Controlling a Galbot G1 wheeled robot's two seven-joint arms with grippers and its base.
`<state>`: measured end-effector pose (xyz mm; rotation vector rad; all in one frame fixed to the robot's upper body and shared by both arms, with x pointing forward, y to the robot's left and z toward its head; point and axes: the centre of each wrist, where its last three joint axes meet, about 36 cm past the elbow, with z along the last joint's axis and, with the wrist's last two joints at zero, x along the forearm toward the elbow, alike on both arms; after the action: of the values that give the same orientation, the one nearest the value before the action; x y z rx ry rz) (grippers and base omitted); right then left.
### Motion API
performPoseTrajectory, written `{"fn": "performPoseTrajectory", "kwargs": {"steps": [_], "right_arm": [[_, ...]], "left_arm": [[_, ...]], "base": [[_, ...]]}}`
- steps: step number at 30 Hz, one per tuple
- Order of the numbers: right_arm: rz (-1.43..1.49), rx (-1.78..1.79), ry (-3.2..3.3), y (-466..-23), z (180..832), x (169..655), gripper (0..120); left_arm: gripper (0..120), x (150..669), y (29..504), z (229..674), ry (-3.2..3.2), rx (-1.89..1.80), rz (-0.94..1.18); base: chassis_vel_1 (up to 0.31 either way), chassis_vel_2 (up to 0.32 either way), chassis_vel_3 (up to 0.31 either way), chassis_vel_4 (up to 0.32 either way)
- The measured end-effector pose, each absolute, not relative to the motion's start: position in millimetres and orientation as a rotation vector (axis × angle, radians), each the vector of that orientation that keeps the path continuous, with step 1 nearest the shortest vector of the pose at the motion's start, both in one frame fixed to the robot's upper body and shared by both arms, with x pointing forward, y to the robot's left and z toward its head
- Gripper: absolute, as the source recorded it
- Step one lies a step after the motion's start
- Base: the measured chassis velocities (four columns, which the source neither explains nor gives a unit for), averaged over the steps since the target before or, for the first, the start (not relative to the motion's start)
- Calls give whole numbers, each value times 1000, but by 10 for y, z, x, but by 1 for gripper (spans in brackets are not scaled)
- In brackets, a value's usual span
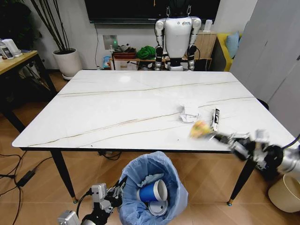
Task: Pick up the trash bin and place the trash from the table into it.
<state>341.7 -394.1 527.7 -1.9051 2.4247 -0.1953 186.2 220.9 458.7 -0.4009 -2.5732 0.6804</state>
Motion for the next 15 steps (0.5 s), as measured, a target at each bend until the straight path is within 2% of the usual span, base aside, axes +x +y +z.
{"fn": "performPoseTrajectory", "kwargs": {"steps": [6, 15], "right_arm": [[-258, -2040, 2383, -3667, 5114, 3265, 0], [-377, -2122, 2324, -3626, 5119, 3281, 0]], "left_arm": [[0, 1852, 2161, 4570, -2504, -389, 764], [0, 1845, 2117, 4544, -2493, -383, 778]], "base": [[0, 0, 0, 0], [0, 0, 0, 0]]}}
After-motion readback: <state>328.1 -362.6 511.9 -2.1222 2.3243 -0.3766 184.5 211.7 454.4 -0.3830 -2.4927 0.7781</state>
